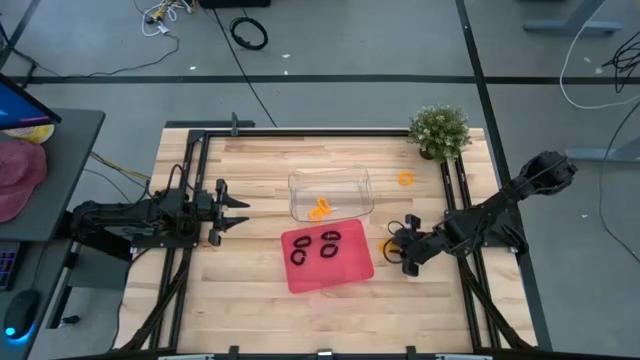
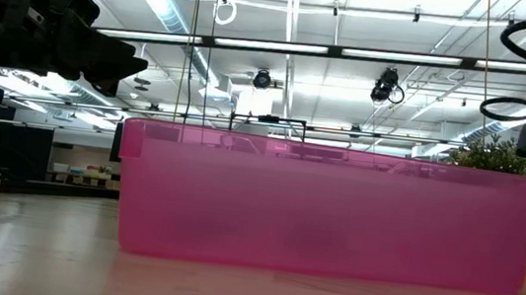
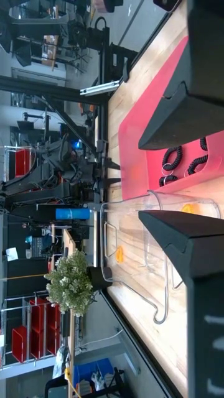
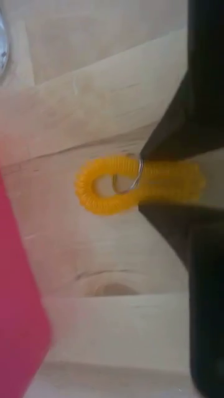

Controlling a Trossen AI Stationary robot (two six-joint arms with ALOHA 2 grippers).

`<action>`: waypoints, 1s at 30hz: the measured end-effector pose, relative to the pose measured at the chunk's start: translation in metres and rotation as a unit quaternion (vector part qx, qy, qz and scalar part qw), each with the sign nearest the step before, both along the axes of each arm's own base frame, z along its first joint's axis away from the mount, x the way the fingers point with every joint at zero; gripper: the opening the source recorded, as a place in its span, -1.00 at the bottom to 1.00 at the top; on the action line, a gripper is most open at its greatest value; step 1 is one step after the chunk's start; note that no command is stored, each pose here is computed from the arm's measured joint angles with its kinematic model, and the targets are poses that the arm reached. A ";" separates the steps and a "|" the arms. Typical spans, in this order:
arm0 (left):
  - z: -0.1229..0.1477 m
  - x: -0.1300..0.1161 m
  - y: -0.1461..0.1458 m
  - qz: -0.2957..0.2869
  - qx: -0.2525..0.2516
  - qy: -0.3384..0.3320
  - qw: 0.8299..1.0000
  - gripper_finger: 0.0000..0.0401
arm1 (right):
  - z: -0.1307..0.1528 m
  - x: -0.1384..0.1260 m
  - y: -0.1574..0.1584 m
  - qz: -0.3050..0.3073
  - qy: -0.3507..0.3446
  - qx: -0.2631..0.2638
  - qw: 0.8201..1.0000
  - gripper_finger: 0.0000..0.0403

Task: Sort spring keychains
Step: Put the top yellow spring keychain into the transparent bin

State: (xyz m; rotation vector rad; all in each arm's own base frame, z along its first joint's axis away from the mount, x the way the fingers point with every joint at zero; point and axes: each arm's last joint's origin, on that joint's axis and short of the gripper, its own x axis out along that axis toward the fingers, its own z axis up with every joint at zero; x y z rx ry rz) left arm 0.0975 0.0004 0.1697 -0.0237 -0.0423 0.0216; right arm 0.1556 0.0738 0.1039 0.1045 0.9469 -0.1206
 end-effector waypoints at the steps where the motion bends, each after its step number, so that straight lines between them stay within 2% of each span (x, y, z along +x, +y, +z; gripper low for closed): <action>1: 0.000 0.000 0.000 0.000 0.000 0.000 1.000 -0.14 | 0.000 0.000 0.000 -0.001 -0.001 0.001 1.000 -0.57; 3: 0.000 0.000 0.000 0.000 0.000 0.000 1.000 -0.14 | 0.001 0.001 0.000 -0.001 -0.004 0.004 1.000 -0.81; 5: 0.000 0.000 0.000 0.000 0.000 0.000 1.000 -0.14 | 0.001 0.002 0.000 0.004 -0.008 0.008 1.000 -0.91; 30: 0.000 0.000 0.000 0.000 0.000 0.000 1.000 -0.14 | 0.003 0.005 0.000 -0.006 -0.021 0.021 1.000 -0.92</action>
